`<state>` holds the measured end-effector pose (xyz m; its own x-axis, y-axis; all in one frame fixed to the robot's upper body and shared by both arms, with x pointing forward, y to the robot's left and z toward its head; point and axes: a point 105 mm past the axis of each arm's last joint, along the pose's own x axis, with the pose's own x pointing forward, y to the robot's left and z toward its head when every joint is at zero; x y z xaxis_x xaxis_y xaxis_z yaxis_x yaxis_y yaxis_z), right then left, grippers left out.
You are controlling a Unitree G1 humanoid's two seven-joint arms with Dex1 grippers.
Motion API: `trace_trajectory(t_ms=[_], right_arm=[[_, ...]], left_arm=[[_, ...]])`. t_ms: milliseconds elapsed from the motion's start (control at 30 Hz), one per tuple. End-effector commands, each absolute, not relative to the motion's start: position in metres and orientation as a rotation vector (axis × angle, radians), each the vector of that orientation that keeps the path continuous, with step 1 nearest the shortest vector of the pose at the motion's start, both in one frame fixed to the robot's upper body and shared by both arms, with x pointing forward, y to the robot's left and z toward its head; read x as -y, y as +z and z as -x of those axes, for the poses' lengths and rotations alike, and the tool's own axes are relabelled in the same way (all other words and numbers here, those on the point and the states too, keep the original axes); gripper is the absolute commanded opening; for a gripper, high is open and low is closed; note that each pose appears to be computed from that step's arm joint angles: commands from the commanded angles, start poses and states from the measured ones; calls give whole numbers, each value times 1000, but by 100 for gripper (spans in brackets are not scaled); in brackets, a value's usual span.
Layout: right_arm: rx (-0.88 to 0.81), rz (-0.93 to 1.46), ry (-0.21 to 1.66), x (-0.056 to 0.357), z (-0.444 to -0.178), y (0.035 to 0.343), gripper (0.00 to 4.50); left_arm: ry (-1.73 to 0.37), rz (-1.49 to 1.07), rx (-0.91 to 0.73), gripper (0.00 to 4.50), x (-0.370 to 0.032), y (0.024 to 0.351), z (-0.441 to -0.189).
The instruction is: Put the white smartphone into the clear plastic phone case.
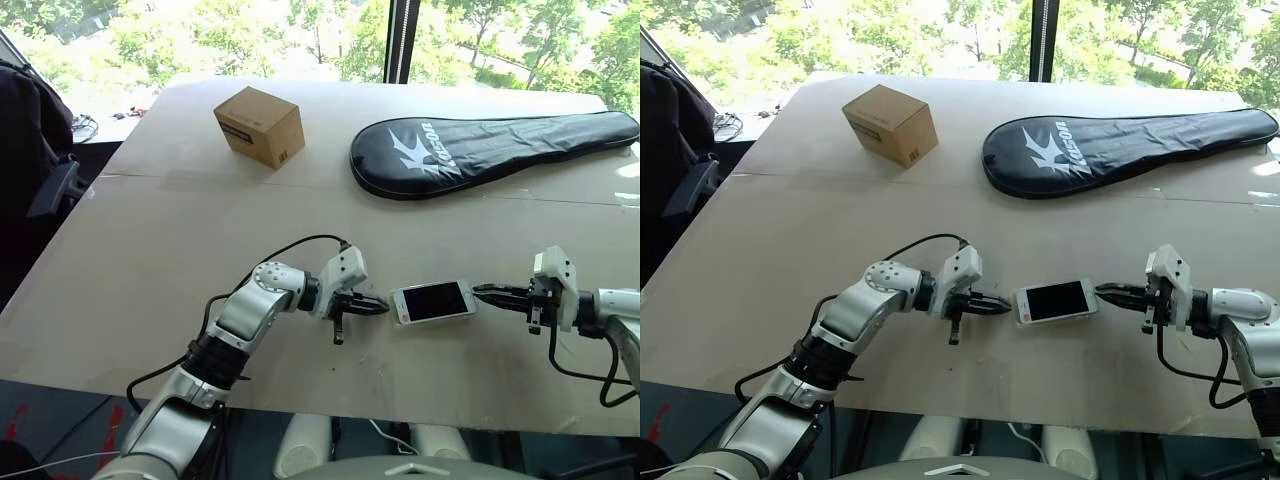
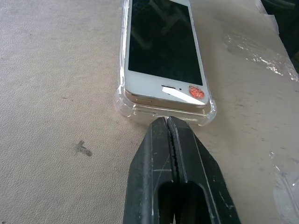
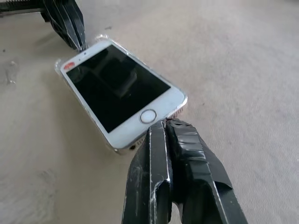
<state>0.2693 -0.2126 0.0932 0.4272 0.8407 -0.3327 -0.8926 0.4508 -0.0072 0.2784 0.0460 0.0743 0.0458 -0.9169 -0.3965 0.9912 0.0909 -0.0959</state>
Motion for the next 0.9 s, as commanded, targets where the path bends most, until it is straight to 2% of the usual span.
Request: trace_trajectory(t_ms=[33, 267, 700, 900], right_arm=[[-254, 209, 1101, 209, -270, 105, 6], [-282, 215, 1122, 200, -266, 94, 6], [-281, 209, 1061, 216, -268, 100, 6], [-297, 187, 1106, 203, -262, 93, 6]], left_arm=[[-1469, -245, -390, 0, -45, 75, -279], [-1467, -234, -379, 0, -42, 77, -280], [-1480, -228, -383, 0, -40, 73, -278], [-1452, -210, -354, 0, -36, 76, -283]])
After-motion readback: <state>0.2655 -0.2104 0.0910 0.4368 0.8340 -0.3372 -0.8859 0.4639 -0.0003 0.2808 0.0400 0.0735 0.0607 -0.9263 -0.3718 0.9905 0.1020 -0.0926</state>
